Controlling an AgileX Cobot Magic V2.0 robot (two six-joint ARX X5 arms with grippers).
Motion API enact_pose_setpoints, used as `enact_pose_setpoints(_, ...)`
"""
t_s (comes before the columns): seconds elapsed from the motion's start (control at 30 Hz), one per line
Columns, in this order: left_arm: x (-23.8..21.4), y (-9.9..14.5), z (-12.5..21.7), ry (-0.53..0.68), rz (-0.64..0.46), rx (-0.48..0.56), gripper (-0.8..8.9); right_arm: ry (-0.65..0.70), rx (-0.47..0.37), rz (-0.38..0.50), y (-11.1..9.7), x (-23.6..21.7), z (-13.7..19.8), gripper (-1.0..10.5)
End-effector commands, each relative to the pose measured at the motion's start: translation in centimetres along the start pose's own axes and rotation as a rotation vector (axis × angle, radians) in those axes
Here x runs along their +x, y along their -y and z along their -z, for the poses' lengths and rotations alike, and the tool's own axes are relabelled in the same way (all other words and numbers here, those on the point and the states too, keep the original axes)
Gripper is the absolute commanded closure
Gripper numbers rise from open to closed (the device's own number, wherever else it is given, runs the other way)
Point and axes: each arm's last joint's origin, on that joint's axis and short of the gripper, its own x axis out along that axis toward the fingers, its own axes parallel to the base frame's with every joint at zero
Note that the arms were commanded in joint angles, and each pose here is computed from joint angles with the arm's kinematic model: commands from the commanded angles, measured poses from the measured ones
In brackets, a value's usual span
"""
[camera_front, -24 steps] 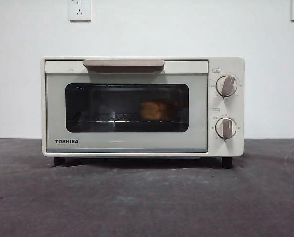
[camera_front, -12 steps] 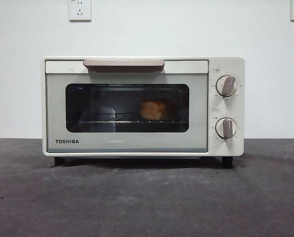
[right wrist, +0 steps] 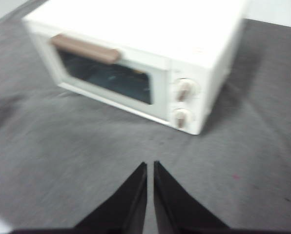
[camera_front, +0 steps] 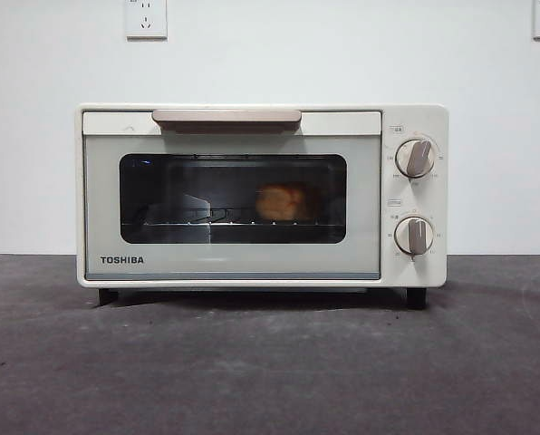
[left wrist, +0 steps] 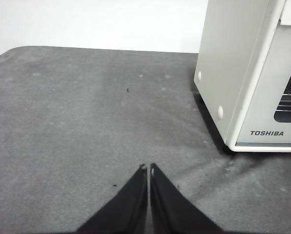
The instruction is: The left arm flap open the oven, the right arm pick bread and place it into oven, the left arm flap close the oven
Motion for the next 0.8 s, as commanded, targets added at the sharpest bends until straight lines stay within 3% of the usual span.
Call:
enact_pose_setpoints(0.03,0.2,0.0,0.7,-0.024,0.000,0.000,7.97,0.020,0.059,0.117,1.0,0.4,0.3,9.3)
enact_pose_setpoints(0.13,0.2,0.0,0.7,-0.024,0.000,0.000,7.97,0.024,0.136,0.279,2.5,1.7,2.0,9.3)
enact_pose_setpoints(0.2,0.2,0.0,0.7,-0.024,0.000,0.000,7.97,0.067,0.113,0.349,3.5,2.9,3.5,9.3)
enact_pose_setpoints(0.37,0.2,0.0,0.7,-0.024,0.000,0.000,7.97,0.309,-0.007,0.332,5.4,6.3,7.2,9.3)
enact_pose_setpoints(0.5,0.2,0.0,0.7,-0.024,0.000,0.000,7.97,0.491,-0.046,0.375,6.8,8.8,10.6,9.3)
enact_pose_setpoints(0.6,0.2,0.0,0.7,-0.024,0.000,0.000,7.97,0.537,-0.042,0.413,7.6,10.1,12.9,9.3)
enact_pose_setpoints(0.8,0.2,0.0,0.7,-0.024,0.000,0.000,7.97,0.506,-0.024,0.446,8.5,11.9,16.1,9.3)
